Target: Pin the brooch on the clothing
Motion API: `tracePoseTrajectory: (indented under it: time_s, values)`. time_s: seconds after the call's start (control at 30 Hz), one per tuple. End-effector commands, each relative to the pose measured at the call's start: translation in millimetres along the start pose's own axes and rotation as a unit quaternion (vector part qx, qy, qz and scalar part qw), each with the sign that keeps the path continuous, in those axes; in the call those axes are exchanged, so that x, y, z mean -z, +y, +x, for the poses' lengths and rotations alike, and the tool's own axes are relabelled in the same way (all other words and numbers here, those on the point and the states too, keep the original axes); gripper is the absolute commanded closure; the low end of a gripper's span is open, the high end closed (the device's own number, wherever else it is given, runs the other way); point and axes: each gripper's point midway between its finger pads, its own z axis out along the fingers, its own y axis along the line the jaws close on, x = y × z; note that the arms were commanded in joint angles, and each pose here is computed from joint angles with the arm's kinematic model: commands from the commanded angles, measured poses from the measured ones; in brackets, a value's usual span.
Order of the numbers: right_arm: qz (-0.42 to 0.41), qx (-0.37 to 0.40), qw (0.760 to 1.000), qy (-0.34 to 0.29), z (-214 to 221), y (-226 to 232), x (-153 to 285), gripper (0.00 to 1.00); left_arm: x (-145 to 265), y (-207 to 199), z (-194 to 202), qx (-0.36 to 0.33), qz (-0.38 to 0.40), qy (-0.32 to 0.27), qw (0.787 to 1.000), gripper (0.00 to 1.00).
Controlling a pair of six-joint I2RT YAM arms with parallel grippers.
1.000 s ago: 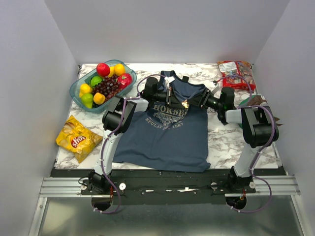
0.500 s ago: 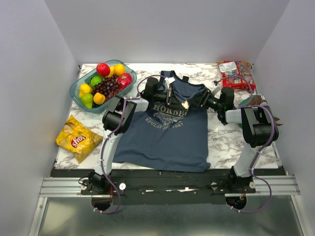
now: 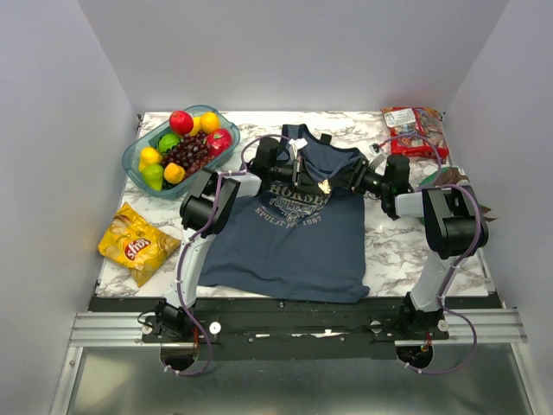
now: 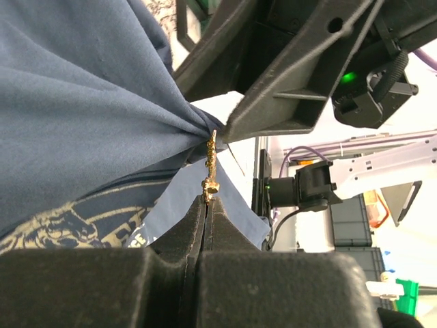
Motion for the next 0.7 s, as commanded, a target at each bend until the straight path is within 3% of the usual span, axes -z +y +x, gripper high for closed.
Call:
tracePoseTrajectory:
  time_s: [0.0,0.07,0.27,0.4,0.67]
  values:
    - [-0.010,-0.002,1.000,0.025,15,-2,-1,0.49,0,1,2,0.003,-0.030,0.008,1.000,1.00]
    - [-0.012,-0.003,1.000,0.028,17,-2,-1,0.49,2,5,4,-0.025,-0.043,0.019,0.999,1.00]
    - [-0.032,-0.029,0.998,0.037,29,-3,-1,0.48,6,8,5,-0.027,-0.073,0.030,0.996,1.00]
    - [-0.032,-0.032,0.998,0.038,32,-4,-1,0.42,5,4,17,-0.014,-0.045,0.040,0.998,1.00]
    - [-0.030,-0.047,0.998,0.037,37,-9,-2,0.43,0,-10,9,0.001,0.014,0.029,0.999,1.00]
